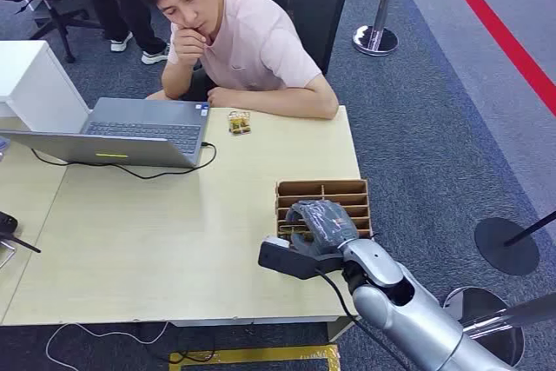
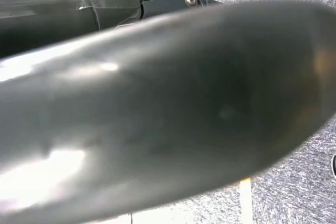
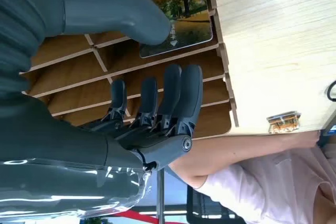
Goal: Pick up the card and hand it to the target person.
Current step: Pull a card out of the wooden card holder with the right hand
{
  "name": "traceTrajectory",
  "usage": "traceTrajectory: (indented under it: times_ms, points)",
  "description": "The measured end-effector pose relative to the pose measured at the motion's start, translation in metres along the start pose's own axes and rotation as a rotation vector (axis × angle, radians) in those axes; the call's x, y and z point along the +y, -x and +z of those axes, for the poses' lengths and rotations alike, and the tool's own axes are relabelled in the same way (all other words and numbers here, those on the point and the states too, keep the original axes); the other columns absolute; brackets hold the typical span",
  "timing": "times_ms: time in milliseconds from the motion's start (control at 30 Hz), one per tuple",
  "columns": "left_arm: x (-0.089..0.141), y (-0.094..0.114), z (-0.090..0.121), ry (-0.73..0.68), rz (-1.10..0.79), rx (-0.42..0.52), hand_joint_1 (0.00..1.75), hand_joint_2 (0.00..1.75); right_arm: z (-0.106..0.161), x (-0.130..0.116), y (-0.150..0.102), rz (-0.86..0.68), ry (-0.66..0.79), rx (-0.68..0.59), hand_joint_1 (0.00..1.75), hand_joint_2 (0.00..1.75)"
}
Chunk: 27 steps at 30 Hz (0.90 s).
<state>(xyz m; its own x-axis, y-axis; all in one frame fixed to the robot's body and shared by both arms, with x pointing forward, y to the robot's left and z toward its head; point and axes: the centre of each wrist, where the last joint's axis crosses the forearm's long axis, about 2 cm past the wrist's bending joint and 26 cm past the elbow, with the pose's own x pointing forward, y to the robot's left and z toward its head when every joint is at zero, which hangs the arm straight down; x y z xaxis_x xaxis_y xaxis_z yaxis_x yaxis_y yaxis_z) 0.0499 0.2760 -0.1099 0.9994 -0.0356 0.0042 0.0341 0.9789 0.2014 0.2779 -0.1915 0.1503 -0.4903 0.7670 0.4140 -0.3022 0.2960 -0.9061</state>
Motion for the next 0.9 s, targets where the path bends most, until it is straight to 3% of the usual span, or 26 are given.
traceTrajectory:
  times_ms: [900]
  points:
    - [-0.001, 0.0, 0.0002, 0.002, -0.001, -0.001, 0.0, 0.0, 0.0027, 0.0032, 0.0014, 0.005, -0.018, 0.002, 0.95, 1.75]
